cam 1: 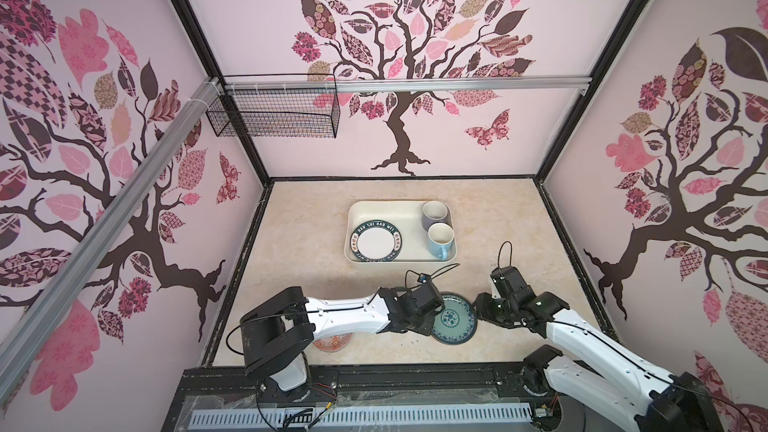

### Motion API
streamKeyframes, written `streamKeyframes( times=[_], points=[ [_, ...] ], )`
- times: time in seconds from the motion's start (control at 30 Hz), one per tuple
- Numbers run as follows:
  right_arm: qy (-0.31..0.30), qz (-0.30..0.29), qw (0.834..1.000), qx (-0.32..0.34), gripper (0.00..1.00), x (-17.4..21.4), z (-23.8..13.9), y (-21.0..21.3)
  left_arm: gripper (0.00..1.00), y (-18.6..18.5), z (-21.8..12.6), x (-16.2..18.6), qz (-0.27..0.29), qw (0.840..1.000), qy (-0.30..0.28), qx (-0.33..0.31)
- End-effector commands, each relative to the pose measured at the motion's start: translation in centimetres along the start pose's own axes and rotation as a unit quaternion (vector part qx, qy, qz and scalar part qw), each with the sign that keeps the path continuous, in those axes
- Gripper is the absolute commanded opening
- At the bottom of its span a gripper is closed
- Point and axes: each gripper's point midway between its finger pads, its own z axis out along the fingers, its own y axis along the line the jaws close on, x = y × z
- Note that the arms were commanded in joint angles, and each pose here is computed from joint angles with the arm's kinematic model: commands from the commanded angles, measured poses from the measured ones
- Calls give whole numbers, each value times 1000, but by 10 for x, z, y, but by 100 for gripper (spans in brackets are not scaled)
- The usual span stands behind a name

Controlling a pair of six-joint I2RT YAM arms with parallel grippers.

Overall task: Place the mixed dishes into the plastic bin
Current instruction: 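Grip the blue-floral plate's rim with the right gripper while the left gripper steadies the stack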

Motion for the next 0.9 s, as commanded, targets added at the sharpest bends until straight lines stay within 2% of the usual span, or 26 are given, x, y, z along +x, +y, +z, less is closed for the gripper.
streamKeyframes(
  times=[0.0,0.1,0.27,0.6,0.87],
  points=[
    [-5,-4,1000,-7,45,-7,-7,9,0,-10,-1,-10,8,1000,-10,5],
    [-6,-5,1000,-8,37,-8,-8,10,0,-9,0,-11,9,1000,-11,5],
    [-1,-8,1000,-11,30,-8,-6,12,0,-8,4,-10,8,1000,-10,4],
    [9,-7,1000,-23,21,-3,-1,14,0,-10,11,-8,9,1000,-3,8],
    [17,-7,999,-40,22,-1,1,19,0,-11,17,-8,9,1000,2,11]
  ],
)
